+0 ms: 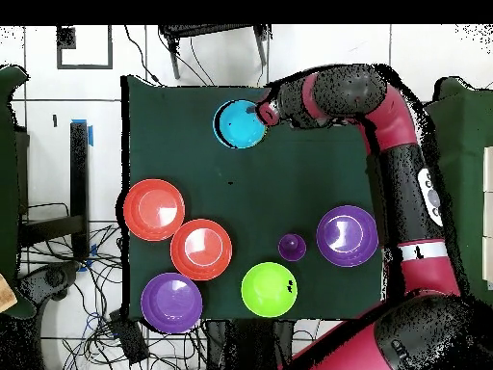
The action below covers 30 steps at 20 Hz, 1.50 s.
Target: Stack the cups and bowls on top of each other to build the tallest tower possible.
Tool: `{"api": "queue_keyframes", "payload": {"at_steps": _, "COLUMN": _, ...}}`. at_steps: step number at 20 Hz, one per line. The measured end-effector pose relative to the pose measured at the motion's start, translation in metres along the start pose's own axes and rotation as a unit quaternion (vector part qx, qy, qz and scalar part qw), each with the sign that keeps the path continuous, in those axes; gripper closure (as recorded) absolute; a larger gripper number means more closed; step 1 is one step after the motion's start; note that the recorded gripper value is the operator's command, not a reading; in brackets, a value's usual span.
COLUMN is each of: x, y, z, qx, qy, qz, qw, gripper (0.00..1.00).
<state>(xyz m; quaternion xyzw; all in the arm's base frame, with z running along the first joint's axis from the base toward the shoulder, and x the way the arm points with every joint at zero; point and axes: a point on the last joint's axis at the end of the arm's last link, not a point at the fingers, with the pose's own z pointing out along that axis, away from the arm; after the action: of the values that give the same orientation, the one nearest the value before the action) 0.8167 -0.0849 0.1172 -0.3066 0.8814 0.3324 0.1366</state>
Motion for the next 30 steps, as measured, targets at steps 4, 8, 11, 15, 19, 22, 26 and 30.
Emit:
{"api": "queue_keyframes", "payload": {"at_steps": 4, "x": 0.001, "y": -0.002, "z": 0.001, "qx": 0.0, "qy": -0.001, "qz": 0.002, "qw": 1.0, "gripper": 1.0}}
{"api": "queue_keyframes", "payload": {"at_steps": 8, "x": 0.001, "y": -0.005, "z": 0.0, "qx": 0.002, "qy": -0.004, "qz": 0.004, "qw": 1.0, "gripper": 1.0}}
{"api": "queue_keyframes", "payload": {"at_steps": 11, "x": -0.003, "y": -0.009, "z": -0.001, "qx": 0.007, "qy": -0.007, "qz": 0.005, "qw": 0.9999, "gripper": 1.0}}
{"api": "queue_keyframes", "payload": {"at_steps": 15, "x": -0.008, "y": -0.011, "z": -0.003, "qx": 0.012, "qy": -0.01, "qz": 0.005, "qw": 0.9999, "gripper": 1.0}}
{"api": "queue_keyframes", "payload": {"at_steps": 19, "x": -0.013, "y": -0.013, "z": -0.005, "qx": 0.018, "qy": -0.013, "qz": 0.005, "qw": 0.9997, "gripper": 1.0}}
{"api": "queue_keyframes", "payload": {"at_steps": 22, "x": -0.015, "y": -0.014, "z": -0.006, "qx": 0.02, "qy": -0.014, "qz": 0.005, "qw": 0.9997, "gripper": 1.0}}
{"api": "queue_keyframes", "payload": {"at_steps": 26, "x": -0.017, "y": -0.018, "z": -0.009, "qx": 0.025, "qy": -0.018, "qz": 0.006, "qw": 0.9995, "gripper": 1.0}}
{"api": "queue_keyframes", "payload": {"at_steps": 30, "x": -0.017, "y": -0.021, "z": -0.011, "qx": 0.028, "qy": -0.02, "qz": 0.009, "qw": 0.9994, "gripper": 1.0}}
